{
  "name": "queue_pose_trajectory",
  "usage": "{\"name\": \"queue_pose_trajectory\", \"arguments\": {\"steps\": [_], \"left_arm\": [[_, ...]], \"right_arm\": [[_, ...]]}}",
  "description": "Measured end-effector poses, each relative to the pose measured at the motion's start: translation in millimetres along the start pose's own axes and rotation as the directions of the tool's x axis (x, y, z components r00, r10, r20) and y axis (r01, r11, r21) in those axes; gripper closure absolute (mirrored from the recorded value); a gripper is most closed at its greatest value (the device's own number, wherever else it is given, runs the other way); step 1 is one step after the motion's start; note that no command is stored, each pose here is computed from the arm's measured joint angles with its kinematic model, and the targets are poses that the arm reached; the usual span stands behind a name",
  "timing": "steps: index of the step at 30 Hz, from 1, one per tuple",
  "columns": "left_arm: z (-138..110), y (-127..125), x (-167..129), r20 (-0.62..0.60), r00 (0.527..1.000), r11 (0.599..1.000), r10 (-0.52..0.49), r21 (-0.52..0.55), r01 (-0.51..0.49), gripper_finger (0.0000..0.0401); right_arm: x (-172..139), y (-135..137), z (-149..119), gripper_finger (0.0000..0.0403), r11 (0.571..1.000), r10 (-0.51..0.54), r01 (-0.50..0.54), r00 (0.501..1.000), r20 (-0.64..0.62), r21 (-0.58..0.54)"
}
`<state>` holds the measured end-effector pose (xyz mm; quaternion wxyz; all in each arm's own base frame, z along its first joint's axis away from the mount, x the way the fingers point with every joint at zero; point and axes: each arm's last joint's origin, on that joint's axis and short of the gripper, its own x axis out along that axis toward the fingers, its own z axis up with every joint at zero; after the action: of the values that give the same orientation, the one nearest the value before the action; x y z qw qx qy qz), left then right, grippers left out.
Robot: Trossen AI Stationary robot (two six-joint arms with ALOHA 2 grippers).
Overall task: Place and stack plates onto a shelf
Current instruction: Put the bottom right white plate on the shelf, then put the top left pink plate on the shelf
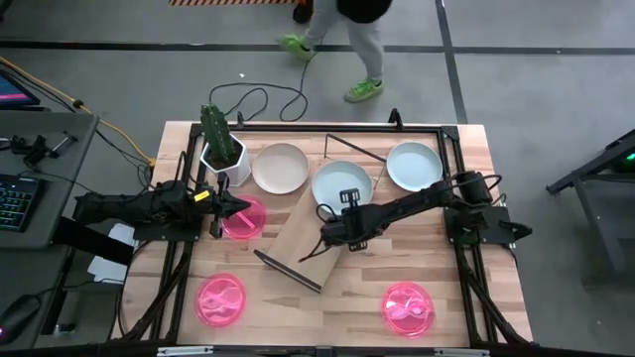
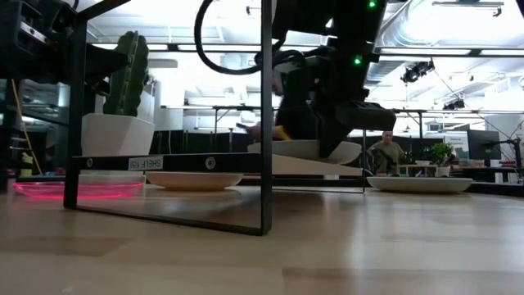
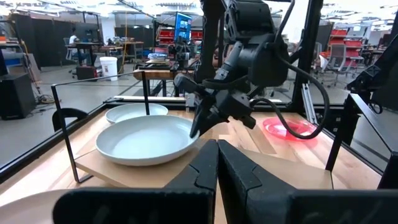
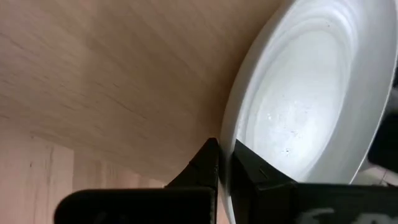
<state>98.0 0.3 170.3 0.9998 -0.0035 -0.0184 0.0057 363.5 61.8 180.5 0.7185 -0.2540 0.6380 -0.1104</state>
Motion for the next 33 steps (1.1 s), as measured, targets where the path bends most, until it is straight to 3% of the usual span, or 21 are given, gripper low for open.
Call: {"name": "queue_pose_trajectory", "arguments": {"steps": [8, 15, 22, 27, 33], "left_arm": [[0.0, 0.0, 0.0, 0.000, 1.000, 1.000, 0.000, 0.000, 0.000, 0.0400], [0.1, 0.0, 0.0, 0.000, 1.000, 1.000, 0.000, 0.000, 0.000, 0.0400], [0.1, 0.0, 0.0, 0.000, 1.000, 1.000, 0.000, 0.000, 0.000, 0.0400], [0.0, 0.0, 0.0, 0.000, 1.000, 1.000, 0.000, 0.000, 0.000, 0.0400], [-0.1, 0.0, 0.0, 0.000, 1.000, 1.000, 0.000, 0.000, 0.000, 0.0400]], "right_arm": [[-0.4, 1.8, -0.3, 0.0384, 0.999, 0.042, -0.042, 0.999, -0.002, -0.008], [-0.4, -1.2, 1.6, 0.0293, 0.998, -0.060, 0.060, 0.998, 0.015, -0.012], [-2.8, -2.3, 1.4, 0.0224, 0.997, -0.064, 0.065, 0.998, 0.022, -0.052], [-26.9, -6.2, -10.1, 0.0215, 0.998, -0.057, 0.058, 0.998, 0.027, -0.011], [-87.5, 6.5, -42.7, 0.0221, 0.986, 0.002, -0.024, 0.991, 0.132, 0.164]]}}
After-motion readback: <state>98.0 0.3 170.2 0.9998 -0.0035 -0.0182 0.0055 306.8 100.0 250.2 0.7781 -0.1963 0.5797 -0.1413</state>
